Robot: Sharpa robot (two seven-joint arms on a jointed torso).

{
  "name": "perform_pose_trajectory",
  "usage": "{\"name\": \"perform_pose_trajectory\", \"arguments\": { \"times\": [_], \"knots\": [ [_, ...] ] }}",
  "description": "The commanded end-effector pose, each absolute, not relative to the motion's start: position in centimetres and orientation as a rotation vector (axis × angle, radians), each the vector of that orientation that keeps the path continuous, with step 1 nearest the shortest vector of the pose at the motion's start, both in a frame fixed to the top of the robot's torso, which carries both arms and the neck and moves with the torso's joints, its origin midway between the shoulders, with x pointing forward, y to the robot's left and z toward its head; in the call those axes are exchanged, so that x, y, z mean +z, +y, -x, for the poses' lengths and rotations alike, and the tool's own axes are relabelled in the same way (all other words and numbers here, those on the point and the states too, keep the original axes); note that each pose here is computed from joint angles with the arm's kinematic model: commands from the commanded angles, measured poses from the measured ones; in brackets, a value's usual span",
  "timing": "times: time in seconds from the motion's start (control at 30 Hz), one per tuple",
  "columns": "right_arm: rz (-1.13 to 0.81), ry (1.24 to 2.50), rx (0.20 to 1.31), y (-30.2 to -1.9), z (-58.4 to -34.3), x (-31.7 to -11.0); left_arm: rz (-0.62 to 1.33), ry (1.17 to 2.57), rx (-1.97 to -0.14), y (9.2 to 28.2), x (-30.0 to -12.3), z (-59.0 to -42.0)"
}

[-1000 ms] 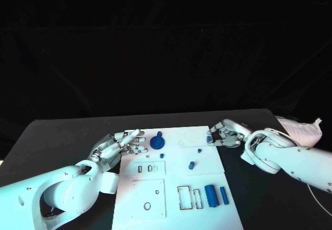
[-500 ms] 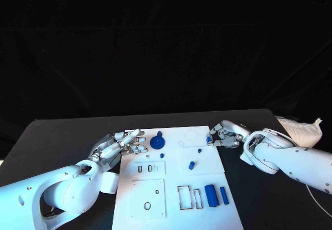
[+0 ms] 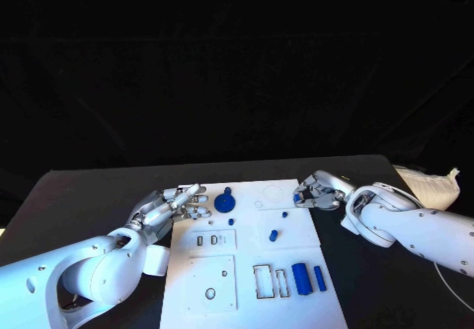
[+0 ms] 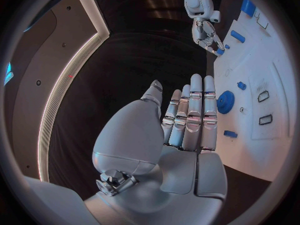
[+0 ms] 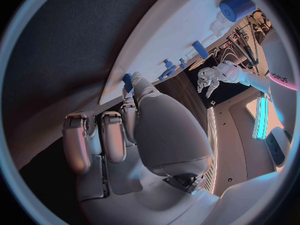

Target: Assemble the parts on the task board

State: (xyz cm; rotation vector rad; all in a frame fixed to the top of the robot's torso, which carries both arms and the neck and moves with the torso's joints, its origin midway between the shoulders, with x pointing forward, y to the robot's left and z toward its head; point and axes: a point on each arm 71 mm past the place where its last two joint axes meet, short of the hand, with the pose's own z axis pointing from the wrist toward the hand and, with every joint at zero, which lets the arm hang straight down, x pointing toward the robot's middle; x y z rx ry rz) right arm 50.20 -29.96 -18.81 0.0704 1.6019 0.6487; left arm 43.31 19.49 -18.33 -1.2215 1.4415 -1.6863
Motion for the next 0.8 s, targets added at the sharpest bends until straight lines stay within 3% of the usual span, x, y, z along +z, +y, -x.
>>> {"name": "perform_pose_trajectory", "arguments": {
  "times": [0.03,0.17,0.5,0.8],
  "knots": [
    [-0.076,1.578,0.627,-29.4,-50.0,-18.7,1.215,1.442,-1.712,19.3,-18.2,-43.3],
    [-0.083,1.555,0.649,-28.2,-49.6,-18.1,1.215,1.442,-1.711,19.3,-18.3,-43.3],
    [0.024,1.474,0.688,-21.9,-47.5,-15.2,1.215,1.442,-1.715,19.1,-18.4,-43.4],
    [0.098,1.521,0.775,-15.6,-45.8,-15.5,1.22,1.431,-1.699,19.5,-18.6,-43.8]
  ]
}}
